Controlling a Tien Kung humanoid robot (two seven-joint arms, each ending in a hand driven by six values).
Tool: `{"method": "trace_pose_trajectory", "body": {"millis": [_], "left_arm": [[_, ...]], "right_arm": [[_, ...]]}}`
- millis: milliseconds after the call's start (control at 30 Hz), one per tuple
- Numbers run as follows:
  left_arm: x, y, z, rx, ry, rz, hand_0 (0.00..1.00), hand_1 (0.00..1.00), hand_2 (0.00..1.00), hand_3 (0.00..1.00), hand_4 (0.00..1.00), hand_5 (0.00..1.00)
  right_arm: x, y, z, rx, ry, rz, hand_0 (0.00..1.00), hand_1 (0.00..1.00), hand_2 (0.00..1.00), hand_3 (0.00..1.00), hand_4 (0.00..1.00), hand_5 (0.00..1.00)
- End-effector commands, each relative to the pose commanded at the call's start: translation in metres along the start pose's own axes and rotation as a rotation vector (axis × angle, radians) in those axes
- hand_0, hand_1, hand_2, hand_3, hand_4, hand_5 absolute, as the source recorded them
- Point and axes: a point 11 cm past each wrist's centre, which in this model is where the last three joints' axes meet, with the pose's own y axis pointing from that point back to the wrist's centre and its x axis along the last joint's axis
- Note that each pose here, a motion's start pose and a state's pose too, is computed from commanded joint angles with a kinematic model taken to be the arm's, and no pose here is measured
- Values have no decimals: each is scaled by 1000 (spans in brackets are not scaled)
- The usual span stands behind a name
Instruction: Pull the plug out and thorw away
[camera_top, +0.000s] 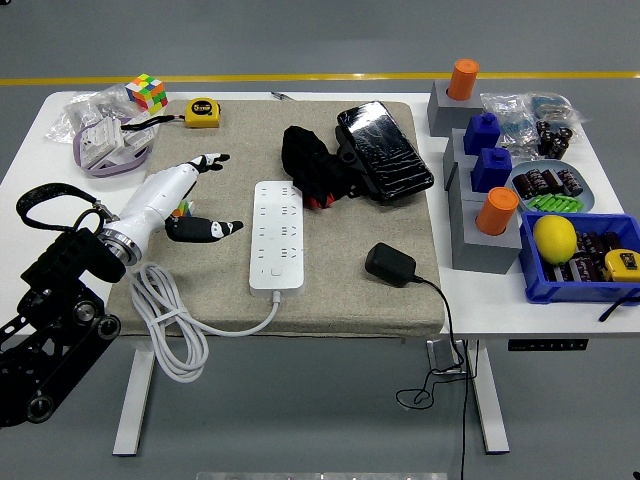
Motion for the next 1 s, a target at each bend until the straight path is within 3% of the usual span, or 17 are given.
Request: {"method": "trace_pose_trajectory", "body": {"millis": [1000], "left_arm": [[-1,1,-1,6,-11,-10,839,895,883,936,903,300]], "right_arm": [[1,0,0,-2,5,0,567,646,670,567,970,495]]}}
